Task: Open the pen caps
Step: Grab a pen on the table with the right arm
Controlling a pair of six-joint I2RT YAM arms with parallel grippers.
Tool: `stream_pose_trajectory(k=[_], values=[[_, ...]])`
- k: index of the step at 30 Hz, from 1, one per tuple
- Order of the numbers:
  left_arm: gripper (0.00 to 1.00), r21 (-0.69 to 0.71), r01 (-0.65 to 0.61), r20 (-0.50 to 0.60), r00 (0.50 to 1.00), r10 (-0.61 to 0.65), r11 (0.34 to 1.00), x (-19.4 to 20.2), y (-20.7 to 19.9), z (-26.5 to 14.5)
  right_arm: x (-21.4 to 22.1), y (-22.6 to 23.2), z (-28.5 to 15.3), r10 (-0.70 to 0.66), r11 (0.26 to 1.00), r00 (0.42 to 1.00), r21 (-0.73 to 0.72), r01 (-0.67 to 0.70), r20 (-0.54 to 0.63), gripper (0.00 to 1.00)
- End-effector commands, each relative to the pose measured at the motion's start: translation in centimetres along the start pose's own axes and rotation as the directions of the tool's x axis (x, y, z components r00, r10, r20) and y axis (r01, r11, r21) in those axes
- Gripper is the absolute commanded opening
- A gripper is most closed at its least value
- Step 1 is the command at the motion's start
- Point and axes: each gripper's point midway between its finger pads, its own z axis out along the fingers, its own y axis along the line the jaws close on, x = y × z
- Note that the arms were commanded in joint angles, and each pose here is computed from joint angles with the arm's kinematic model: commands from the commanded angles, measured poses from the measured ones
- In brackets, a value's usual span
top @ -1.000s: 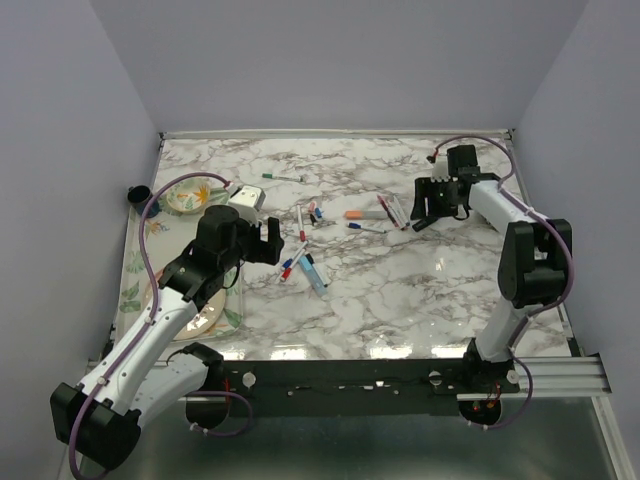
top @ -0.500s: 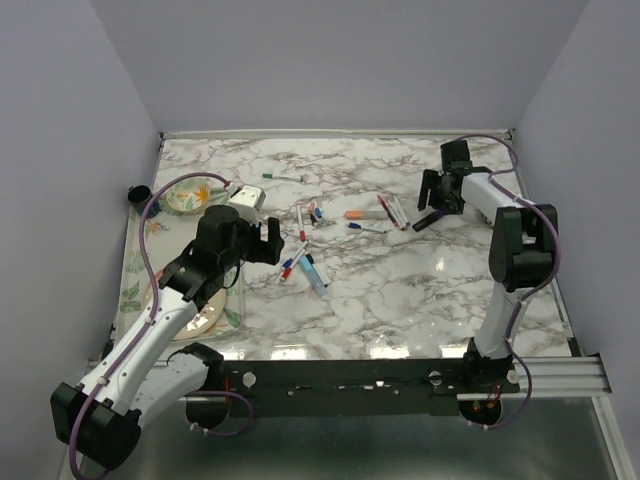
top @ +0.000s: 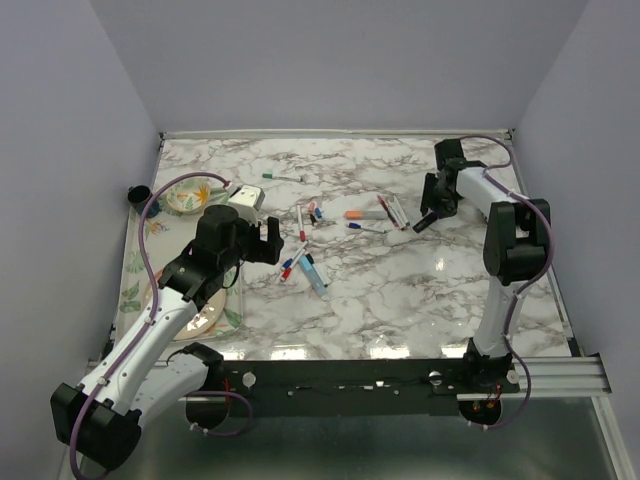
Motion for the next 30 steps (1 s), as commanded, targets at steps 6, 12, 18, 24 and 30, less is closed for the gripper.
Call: stream_pose_trajectory(k=[6,12,18,24,30], values=[[0.94,0.023,-0.008,0.048,0.999,0.007,1.0,-1.2,-0.3,-0.4,2.1,-0.8,0.1,-0.015,0.998,0.993,0.052,0.021,-0.114,0.52],[0.94,0.022,-0.007,0.05,0.999,0.006,1.0,-1.3,-0.3,-0.4,2.4,0.0,0.0,-0.026,0.999,0.987,0.017,0.029,-0.157,0.56],[0.94,0.019,-0.007,0.052,0.999,0.006,1.0,-1.3,-0.3,-0.5,3.3,-0.4,-0.2,-0.044,0.998,0.981,0.033,0.051,-0.187,0.55],[0.94,0.021,-0.007,0.051,0.999,0.006,1.0,-1.2,-0.3,-0.5,5.4,-0.4,-0.7,-0.071,0.997,0.96,0.0,0.074,-0.27,0.4],[0.94,0.021,-0.007,0.058,0.998,0.006,1.0,-1.3,-0.2,-0.7,6.8,-0.9,-0.9,-0.089,0.996,0.95,0.001,0.093,-0.299,0.37]])
